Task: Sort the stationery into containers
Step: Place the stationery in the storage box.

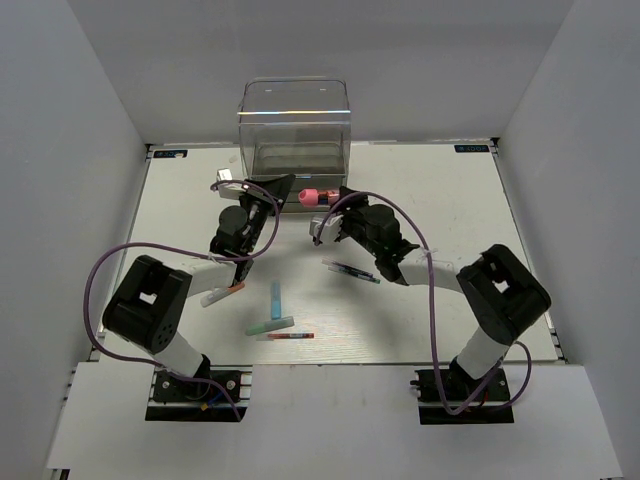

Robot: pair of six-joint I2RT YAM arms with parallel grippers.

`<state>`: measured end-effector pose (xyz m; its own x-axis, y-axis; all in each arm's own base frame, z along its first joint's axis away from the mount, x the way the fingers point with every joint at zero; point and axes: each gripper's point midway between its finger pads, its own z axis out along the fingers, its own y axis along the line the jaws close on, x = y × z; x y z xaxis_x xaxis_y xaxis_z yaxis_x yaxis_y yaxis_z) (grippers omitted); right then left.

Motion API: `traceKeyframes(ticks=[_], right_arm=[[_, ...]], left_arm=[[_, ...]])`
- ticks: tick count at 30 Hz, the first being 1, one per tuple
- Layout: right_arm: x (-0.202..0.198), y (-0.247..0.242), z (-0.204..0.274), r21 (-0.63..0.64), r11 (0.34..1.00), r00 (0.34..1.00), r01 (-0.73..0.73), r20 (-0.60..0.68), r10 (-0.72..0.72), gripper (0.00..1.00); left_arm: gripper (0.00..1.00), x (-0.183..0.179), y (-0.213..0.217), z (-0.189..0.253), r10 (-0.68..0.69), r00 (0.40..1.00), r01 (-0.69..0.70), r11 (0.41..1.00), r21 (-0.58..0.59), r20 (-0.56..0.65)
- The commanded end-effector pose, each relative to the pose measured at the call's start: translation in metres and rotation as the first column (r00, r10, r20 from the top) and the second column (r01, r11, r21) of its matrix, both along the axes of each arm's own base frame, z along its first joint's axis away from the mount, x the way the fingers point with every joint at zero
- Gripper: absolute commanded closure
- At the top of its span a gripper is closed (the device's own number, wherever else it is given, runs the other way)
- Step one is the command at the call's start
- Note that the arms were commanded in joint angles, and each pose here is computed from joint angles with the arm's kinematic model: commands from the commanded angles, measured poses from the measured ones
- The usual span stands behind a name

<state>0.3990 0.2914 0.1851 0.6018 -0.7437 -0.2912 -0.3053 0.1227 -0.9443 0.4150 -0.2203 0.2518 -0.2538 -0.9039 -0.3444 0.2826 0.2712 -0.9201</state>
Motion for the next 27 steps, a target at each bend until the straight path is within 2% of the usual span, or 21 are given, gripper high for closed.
traceKeyframes(ticks=[1, 19, 27], right_arm=[[0.010, 0.002, 0.047, 0.089, 0.995, 0.983, 0.041, 0.176, -0.056, 1.00], [0.025, 0.015, 0.069, 0.131, 0.989, 0.920, 0.069, 0.375, -0.114, 1.00], [0.028, 0.027, 0.072, 0.093, 0.993, 0.900, 0.069, 0.424, -0.103, 1.00]], left_arm=[[1.00, -0.009, 0.001, 0.063, -0.002, 0.990, 0.011, 0.998, -0.063, 0.144], [1.00, -0.014, 0.002, 0.071, -0.010, 0.988, 0.020, 0.998, -0.064, 0.154], [1.00, -0.013, 0.002, 0.073, -0.008, 0.988, 0.017, 0.998, -0.056, 0.157]])
